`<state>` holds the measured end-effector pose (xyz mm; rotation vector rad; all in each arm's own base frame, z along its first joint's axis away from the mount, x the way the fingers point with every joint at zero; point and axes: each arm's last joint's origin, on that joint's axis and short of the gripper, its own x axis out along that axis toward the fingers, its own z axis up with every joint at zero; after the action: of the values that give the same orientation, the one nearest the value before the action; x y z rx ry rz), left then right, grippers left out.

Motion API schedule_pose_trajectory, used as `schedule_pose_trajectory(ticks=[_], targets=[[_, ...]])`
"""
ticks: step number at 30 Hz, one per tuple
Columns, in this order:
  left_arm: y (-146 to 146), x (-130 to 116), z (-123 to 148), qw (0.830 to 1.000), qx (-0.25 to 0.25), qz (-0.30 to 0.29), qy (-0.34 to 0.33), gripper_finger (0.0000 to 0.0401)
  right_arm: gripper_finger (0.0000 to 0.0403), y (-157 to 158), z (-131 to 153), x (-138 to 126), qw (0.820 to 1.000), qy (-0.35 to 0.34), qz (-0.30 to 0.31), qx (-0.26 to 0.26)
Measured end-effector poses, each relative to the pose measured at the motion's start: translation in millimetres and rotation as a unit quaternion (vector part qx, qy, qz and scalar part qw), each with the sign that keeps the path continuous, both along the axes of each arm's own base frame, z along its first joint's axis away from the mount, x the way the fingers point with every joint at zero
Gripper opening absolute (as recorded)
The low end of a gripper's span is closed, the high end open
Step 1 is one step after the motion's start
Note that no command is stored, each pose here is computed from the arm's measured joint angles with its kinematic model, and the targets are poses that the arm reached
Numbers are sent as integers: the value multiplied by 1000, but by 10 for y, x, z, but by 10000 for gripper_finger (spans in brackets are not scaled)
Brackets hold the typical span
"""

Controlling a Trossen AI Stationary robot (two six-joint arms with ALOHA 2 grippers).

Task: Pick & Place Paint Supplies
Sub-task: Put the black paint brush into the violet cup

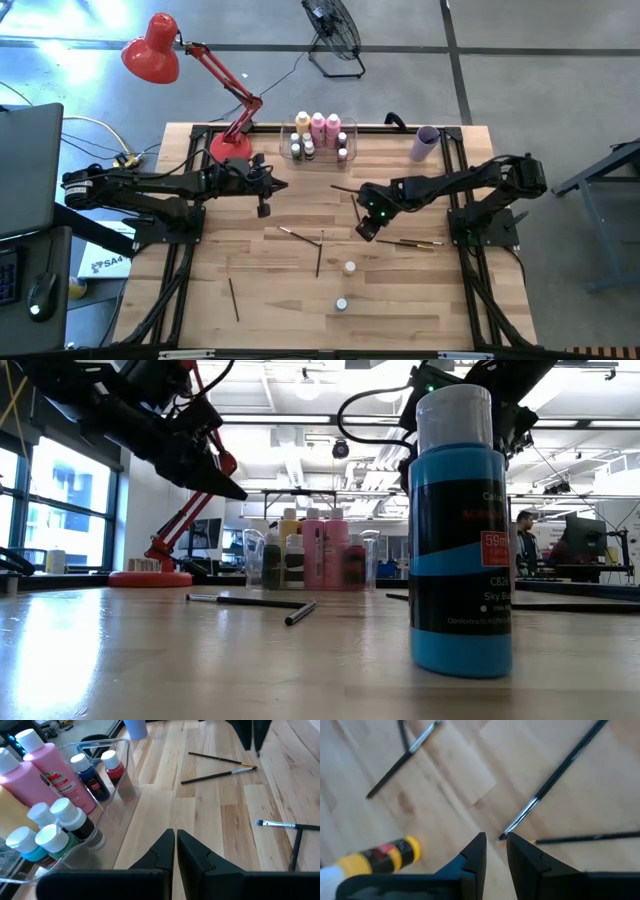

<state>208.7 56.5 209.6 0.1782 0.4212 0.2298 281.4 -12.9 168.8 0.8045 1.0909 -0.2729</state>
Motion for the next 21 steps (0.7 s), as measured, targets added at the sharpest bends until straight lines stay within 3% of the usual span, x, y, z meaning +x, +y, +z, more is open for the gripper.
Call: schedule_pose_trajectory(ticks=[8, 15, 21], targets=[[-1, -2, -7, 1000, -1, 0, 4, 17, 67, -18, 16, 34, 999, -23, 13, -41], [-1, -2, -7, 1000, -1, 0, 4, 17, 66, -23, 14, 32, 999, -14, -31, -28], [0, -2, -7, 1000, -3, 1, 3, 17, 89, -8, 5, 16, 999, -4, -30, -25]])
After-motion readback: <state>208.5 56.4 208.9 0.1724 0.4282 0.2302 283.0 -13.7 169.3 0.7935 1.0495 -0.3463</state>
